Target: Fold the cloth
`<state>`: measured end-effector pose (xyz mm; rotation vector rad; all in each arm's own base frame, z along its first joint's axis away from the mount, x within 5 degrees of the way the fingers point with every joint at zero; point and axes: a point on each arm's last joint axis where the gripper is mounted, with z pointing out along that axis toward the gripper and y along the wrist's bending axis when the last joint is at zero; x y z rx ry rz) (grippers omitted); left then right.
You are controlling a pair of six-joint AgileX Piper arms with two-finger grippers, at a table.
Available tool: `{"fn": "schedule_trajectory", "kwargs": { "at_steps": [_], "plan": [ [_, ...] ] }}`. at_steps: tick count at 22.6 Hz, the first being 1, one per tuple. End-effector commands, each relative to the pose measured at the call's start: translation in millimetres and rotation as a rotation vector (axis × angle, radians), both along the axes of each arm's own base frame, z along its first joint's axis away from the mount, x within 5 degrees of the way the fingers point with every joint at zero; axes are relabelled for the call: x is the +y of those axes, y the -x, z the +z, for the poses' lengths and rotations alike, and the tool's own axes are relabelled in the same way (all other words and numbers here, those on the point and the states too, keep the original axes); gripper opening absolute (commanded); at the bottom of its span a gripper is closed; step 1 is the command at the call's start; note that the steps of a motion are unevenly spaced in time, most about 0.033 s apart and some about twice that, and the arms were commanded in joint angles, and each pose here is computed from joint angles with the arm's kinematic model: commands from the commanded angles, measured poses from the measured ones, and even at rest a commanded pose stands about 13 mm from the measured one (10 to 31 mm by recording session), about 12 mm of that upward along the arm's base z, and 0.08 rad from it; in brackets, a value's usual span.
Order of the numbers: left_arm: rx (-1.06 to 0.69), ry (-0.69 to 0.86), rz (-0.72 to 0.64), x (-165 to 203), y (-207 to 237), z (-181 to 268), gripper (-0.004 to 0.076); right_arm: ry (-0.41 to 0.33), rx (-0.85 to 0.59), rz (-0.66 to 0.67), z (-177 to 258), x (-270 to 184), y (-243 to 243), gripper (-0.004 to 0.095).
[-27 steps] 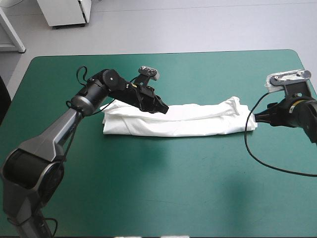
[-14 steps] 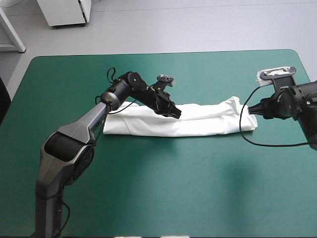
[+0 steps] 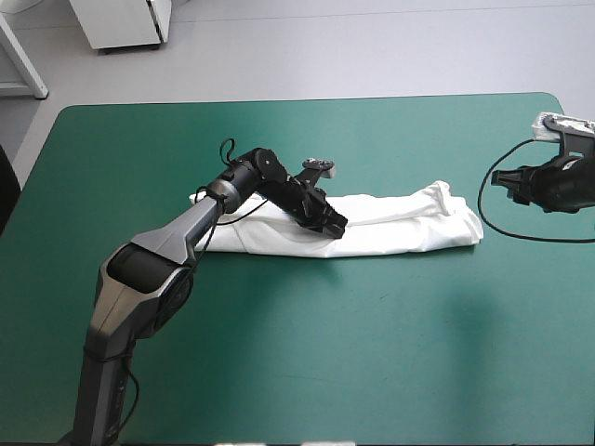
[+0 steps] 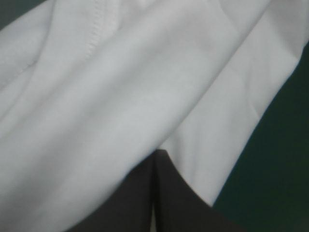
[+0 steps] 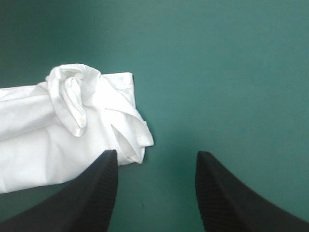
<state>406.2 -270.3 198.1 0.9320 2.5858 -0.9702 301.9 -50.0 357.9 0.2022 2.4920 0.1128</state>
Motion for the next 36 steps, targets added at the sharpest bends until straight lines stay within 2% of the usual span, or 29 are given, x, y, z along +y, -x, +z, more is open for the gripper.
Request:
{"fn": "schedule_trajectory", "kwargs": {
  "at_steps": [1,3,6,10,19,24,30,33,34,36],
  "plan": [
    [-0.034,0.036,-0.002,-3.0,3.9,23.1,-0.0022,-0.125,-0.043,0.025,1.3,-8.6,-10.2,0.0469],
    [-0.027,0.034,-0.008,-2.9,4.8,22.9,-0.0022,-0.254,0.031,0.051,-20.2,-10.1,-24.1,0.0472],
    [-0.021,0.026,-0.026,-2.4,6.2,22.5,-0.0022,-0.327,0.058,0.092,-28.5,-9.1,-41.4,0.0475],
    [-0.015,0.027,-0.031,-2.4,6.9,22.5,-0.0022,-0.323,0.084,0.12,-32.9,-15.6,-64.2,0.0479],
    [-0.017,0.015,-0.037,-1.5,7.1,21.7,-0.0022,-0.368,0.215,0.134,-83.2,-23.3,-92.1,0.0496],
    [-0.017,0.012,-0.039,-1.4,7.3,21.6,-0.0022,-0.427,0.24,0.141,-100.7,-21.9,-100.0,0.0496],
    [-0.017,0.008,-0.04,-1.2,7.1,20.7,-0.0022,-0.432,0.312,0.208,-120.2,3.4,-108.1,0.0496],
    [-0.023,-0.004,-0.043,-0.4,6.8,20.0,-0.0022,-0.431,0.367,0.274,-136.8,33.2,-114.6,0.0495],
    [-0.026,-0.01,-0.044,0.0,6.7,19.6,-0.0022,-0.425,0.375,0.285,-139.8,38.2,-115.6,0.0485],
    [-0.028,-0.013,-0.045,0.3,6.6,19.4,-0.0022,-0.425,0.39,0.307,-144.6,49.1,-117.0,0.0355]
  ]
}}
